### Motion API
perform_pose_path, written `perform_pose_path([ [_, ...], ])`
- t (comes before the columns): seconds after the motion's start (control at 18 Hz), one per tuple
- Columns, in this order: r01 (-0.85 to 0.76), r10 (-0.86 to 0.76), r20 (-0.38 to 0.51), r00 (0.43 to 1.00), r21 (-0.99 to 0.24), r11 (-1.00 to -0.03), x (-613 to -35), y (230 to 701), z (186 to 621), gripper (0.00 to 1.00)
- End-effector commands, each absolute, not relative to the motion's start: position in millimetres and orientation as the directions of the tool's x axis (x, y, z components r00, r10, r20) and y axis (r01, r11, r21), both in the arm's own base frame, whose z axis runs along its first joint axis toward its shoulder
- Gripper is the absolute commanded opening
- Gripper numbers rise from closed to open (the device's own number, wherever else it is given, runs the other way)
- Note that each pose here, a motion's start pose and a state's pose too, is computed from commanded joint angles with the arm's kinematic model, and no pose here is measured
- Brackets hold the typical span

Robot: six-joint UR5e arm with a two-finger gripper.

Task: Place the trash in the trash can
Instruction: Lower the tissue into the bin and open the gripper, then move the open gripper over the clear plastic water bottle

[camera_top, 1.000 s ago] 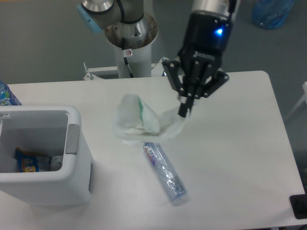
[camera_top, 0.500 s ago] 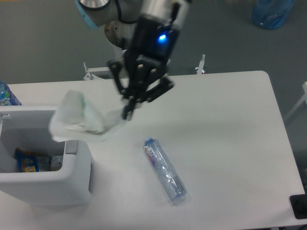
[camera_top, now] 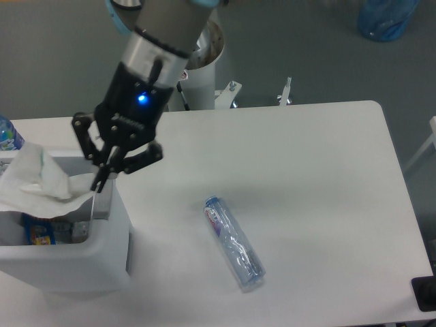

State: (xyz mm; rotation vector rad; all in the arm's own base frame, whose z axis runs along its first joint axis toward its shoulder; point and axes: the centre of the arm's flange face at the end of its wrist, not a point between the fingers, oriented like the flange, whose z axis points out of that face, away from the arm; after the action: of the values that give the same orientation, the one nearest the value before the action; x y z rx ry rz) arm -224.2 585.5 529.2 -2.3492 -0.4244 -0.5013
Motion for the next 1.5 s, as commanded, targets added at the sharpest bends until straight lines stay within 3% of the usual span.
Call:
perform_pose_path([
  [0.44, 0.362, 0.104, 0.445, 0.889, -0.548, -0.754, -201, 587, 493, 0.08],
  [0.5, 0.363, 0.104, 0.446, 0.889, -0.547, -0.755, -201, 587, 491, 0.12],
  [0.56, 0.36, 0.102, 0.444, 0.89, -0.55, -0.754, -201, 587, 492, 0.21],
  [0.61, 0.357, 0.099, 0.44, 0.893, -0.556, -0.751, -202, 588, 495, 0.46],
  [0.67, 0.348, 0.09, 0.432, 0.897, -0.565, -0.748, -202, 589, 497, 0.58],
  [0.89, 0.337, 0.08, 0.419, 0.904, -0.585, -0.738, -203, 589, 501, 0.89],
  [1.17, 0.351, 0.098, 0.419, 0.903, -0.586, -0.73, -212, 582, 503, 0.95],
  [1.39, 0.399, 0.171, 0.398, 0.901, -0.611, -0.684, -259, 557, 520, 0.95],
  [1.5, 0.416, 0.266, 0.325, 0.908, -0.605, -0.679, -288, 545, 522, 0.95],
])
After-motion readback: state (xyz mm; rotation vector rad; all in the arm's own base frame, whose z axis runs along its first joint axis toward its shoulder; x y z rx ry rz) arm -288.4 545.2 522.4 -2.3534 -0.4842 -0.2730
